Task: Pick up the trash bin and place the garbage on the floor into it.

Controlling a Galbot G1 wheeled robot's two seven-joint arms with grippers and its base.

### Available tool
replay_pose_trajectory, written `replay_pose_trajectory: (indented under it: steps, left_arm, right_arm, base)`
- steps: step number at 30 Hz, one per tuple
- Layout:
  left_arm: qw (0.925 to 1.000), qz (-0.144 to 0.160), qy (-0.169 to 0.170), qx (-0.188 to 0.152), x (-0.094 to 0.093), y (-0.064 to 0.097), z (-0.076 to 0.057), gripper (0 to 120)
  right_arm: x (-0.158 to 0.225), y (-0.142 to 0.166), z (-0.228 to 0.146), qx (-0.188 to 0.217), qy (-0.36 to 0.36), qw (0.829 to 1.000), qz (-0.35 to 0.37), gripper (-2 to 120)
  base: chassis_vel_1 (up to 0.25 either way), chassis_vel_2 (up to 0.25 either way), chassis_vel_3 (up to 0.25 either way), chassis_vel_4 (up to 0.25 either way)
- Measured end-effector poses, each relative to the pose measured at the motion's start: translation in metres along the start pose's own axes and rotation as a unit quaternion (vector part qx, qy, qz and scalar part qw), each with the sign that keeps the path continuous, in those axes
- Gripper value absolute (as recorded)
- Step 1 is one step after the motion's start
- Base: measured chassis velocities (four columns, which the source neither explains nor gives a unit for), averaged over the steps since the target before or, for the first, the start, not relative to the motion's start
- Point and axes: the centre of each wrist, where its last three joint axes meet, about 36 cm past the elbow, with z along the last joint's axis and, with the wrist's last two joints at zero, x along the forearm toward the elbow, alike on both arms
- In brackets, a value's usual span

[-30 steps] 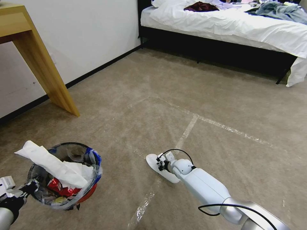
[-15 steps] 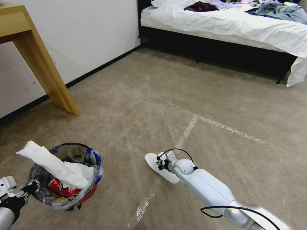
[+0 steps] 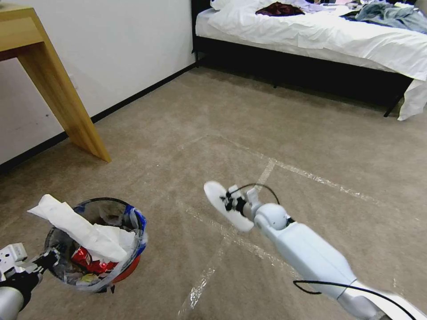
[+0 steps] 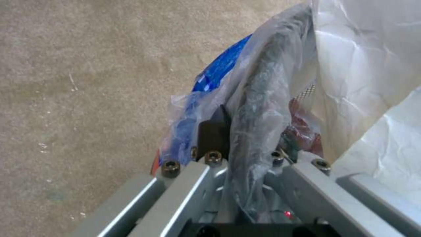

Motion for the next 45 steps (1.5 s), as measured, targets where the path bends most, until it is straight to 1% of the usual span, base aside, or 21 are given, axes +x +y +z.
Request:
replay_pose_trajectory:
  steps: [1, 3, 7, 9, 10, 16, 17, 18, 20, 21, 23, 24, 25, 28, 29, 31, 34, 35, 36, 38, 45]
  left_arm:
    - [1.0, 0.0, 0.0, 0.0, 0.0, 0.0, 0.0, 1]
    - [1.0, 0.004, 0.003, 0.0, 0.0, -0.002, 0.0, 1]
    - [1.0, 0.006, 0.005, 0.0, 0.0, -0.003, 0.0, 1]
    - [0.9999, 0.01, 0.007, 0.001, 0.001, -0.005, -0.001, 1]
    - [0.9999, 0.01, 0.007, 0.001, 0.001, -0.005, -0.001, 1]
    - [0.9998, 0.017, 0.014, -0.001, 0.003, -0.009, -0.002, 1]
    - [0.9997, 0.019, 0.016, -0.003, 0.003, -0.01, -0.002, 1]
    - [0.9997, 0.019, 0.016, -0.003, 0.003, -0.01, -0.002, 1]
    - [0.9995, 0.024, 0.02, -0.005, 0.004, -0.013, -0.002, 1]
    - [0.9995, 0.024, 0.02, -0.005, 0.004, -0.013, -0.002, 1]
    - [0.9992, 0.031, 0.024, -0.007, 0.006, -0.017, -0.003, 1]
    - [0.9991, 0.034, 0.025, -0.007, 0.007, -0.018, -0.003, 1]
    - [0.9991, 0.034, 0.025, -0.007, 0.007, -0.018, -0.003, 1]
    - [0.9988, 0.04, 0.027, -0.008, 0.008, -0.021, -0.005, 1]
    - [0.9988, 0.04, 0.027, -0.008, 0.008, -0.021, -0.005, 1]
    - [0.9986, 0.043, 0.028, -0.008, 0.007, -0.021, -0.006, 1]
    - [0.9985, 0.046, 0.029, -0.007, 0.007, -0.022, -0.007, 1]
    - [0.9984, 0.049, 0.028, -0.005, 0.007, -0.023, -0.008, 1]
    - [0.9984, 0.049, 0.028, -0.005, 0.007, -0.023, -0.008, 1]
    - [0.9982, 0.053, 0.027, -0.003, 0.005, -0.025, -0.008, 1]
    - [0.9979, 0.059, 0.027, 0.001, 0.004, -0.027, -0.01, 1]
  right_arm:
    - [0.0, 0.0, 0.0, 0.0, 0.0, 1.0, 0.0, 0]
    - [0.018, 0.003, -0.036, -0.003, -0.05, 0.999, -0.009, 0]
    - [0.035, 0.014, -0.067, -0.01, -0.101, 0.994, -0.035, 0]
    - [0.053, 0.033, -0.097, -0.025, -0.16, 0.984, -0.08, 0]
    - [0.053, 0.033, -0.097, -0.025, -0.16, 0.984, -0.08, 0]
    - [0.075, 0.069, -0.132, -0.054, -0.244, 0.955, -0.16, 0]
    - [0.078, 0.08, -0.139, -0.064, -0.269, 0.943, -0.185, 0]
    - [0.078, 0.08, -0.139, -0.064, -0.269, 0.943, -0.185, 0]
    - [0.079, 0.1, -0.149, -0.078, -0.305, 0.921, -0.228, 0]
    - [0.079, 0.1, -0.149, -0.078, -0.305, 0.921, -0.228, 0]
    - [0.074, 0.122, -0.159, -0.086, -0.341, 0.894, -0.28, 0]
    - [0.071, 0.127, -0.163, -0.086, -0.353, 0.884, -0.295, 0]
    - [0.071, 0.127, -0.163, -0.086, -0.353, 0.884, -0.295, 0]
    - [0.058, 0.146, -0.177, -0.085, -0.39, 0.851, -0.342, 0]
    - [0.058, 0.146, -0.177, -0.085, -0.39, 0.851, -0.342, 0]
    - [0.051, 0.161, -0.188, -0.088, -0.406, 0.829, -0.376, 0]
    - [0.048, 0.166, -0.192, -0.09, -0.411, 0.82, -0.387, 0]
    - [0.044, 0.176, -0.196, -0.091, -0.417, 0.808, -0.405, 0]
    - [0.044, 0.176, -0.196, -0.091, -0.417, 0.808, -0.405, 0]
    - [0.037, 0.19, -0.198, -0.089, -0.42, 0.794, -0.43, 0]
    - [0.014, 0.216, -0.184, -0.089, -0.402, 0.783, -0.467, 0]
  base:
    - [0.0, 0.0, 0.0, 0.0]
    - [0.0, 0.0, 0.0, 0.0]
    - [0.0, 0.0, 0.0, 0.0]
    - [0.0, 0.0, 0.0, 0.0]
    - [0.0, 0.0, 0.0, 0.0]
    - [0.0, 0.0, 0.0, 0.0]
    - [0.0, 0.0, 0.0, 0.0]
    - [0.0, 0.0, 0.0, 0.0]
    - [0.0, 0.0, 0.0, 0.0]
    - [0.0, 0.0, 0.0, 0.0]
    - [0.0, 0.0, 0.0, 0.0]
    - [0.0, 0.0, 0.0, 0.0]
    - [0.0, 0.0, 0.0, 0.0]
    - [0.0, 0.0, 0.0, 0.0]
    - [0.0, 0.0, 0.0, 0.0]
    - [0.0, 0.0, 0.0, 0.0]
    - [0.0, 0.0, 0.0, 0.0]
    - [0.0, 0.0, 0.0, 0.0]
    - [0.0, 0.0, 0.0, 0.0]
    - [0.0, 0.0, 0.0, 0.0]
    - [0.0, 0.0, 0.0, 0.0]
